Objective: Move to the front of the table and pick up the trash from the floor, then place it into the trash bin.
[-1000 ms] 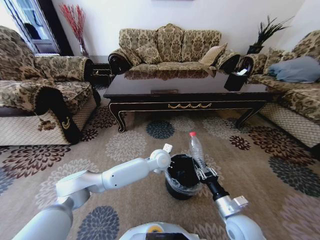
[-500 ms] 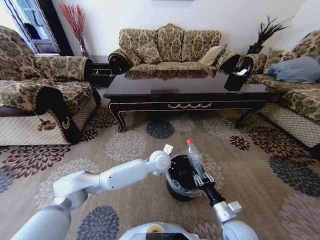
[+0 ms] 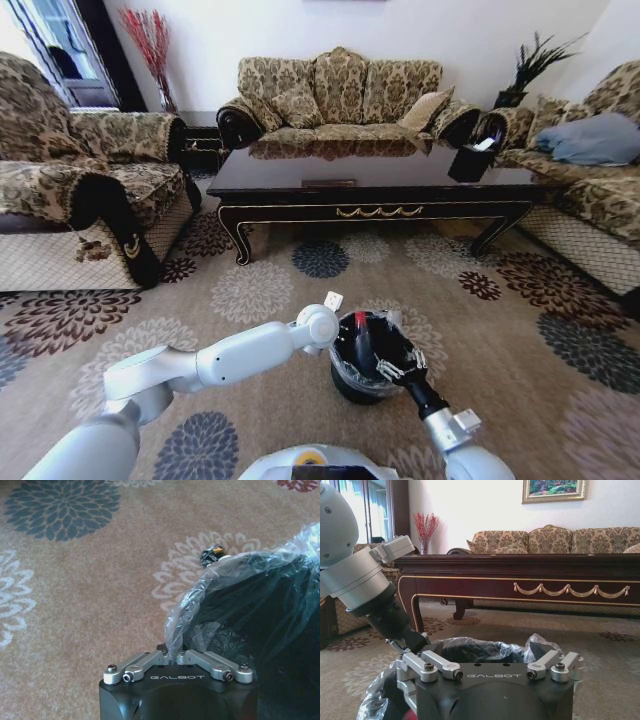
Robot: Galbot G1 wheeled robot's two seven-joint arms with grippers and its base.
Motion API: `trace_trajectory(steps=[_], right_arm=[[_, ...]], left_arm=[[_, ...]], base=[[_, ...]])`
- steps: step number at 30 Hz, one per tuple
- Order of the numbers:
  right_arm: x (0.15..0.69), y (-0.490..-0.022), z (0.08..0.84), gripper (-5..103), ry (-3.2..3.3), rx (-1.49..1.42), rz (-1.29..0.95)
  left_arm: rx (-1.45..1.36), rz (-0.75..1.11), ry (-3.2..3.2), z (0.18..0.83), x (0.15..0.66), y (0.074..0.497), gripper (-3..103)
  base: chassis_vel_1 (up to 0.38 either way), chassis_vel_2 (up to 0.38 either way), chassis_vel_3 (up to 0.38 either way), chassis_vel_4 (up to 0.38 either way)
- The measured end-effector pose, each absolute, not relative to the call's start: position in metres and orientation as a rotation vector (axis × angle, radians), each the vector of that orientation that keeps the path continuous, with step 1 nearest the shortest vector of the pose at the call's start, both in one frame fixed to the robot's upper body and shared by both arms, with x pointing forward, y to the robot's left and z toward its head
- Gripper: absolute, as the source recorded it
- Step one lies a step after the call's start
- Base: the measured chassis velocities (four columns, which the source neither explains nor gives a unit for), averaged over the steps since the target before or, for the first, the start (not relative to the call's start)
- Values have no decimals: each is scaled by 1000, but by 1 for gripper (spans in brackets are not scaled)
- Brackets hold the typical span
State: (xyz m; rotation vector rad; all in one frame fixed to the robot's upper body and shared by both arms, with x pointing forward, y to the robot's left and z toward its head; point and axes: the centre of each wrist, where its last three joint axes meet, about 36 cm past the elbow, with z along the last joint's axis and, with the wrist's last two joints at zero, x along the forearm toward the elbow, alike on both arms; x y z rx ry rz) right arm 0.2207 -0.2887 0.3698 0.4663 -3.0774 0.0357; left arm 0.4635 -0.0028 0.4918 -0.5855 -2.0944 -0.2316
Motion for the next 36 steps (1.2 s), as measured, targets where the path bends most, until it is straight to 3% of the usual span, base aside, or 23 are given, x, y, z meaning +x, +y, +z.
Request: trace_trajectory(steps=[4,23,36], right_arm=[[222,-288,372,100,-3089,461,29],[258,-314,381,100,-3159,247,-81],[279,-346,343,100,-3072,75,-29]], left_arm=[[-576,-222,-2095,491,464,2,2],[-454,-144,-2118,488,470,56,2],[-336,-67,-2103,471,459,127,2]], base=[[0,0,0,0],[0,0,0,0],[0,0,0,0]])
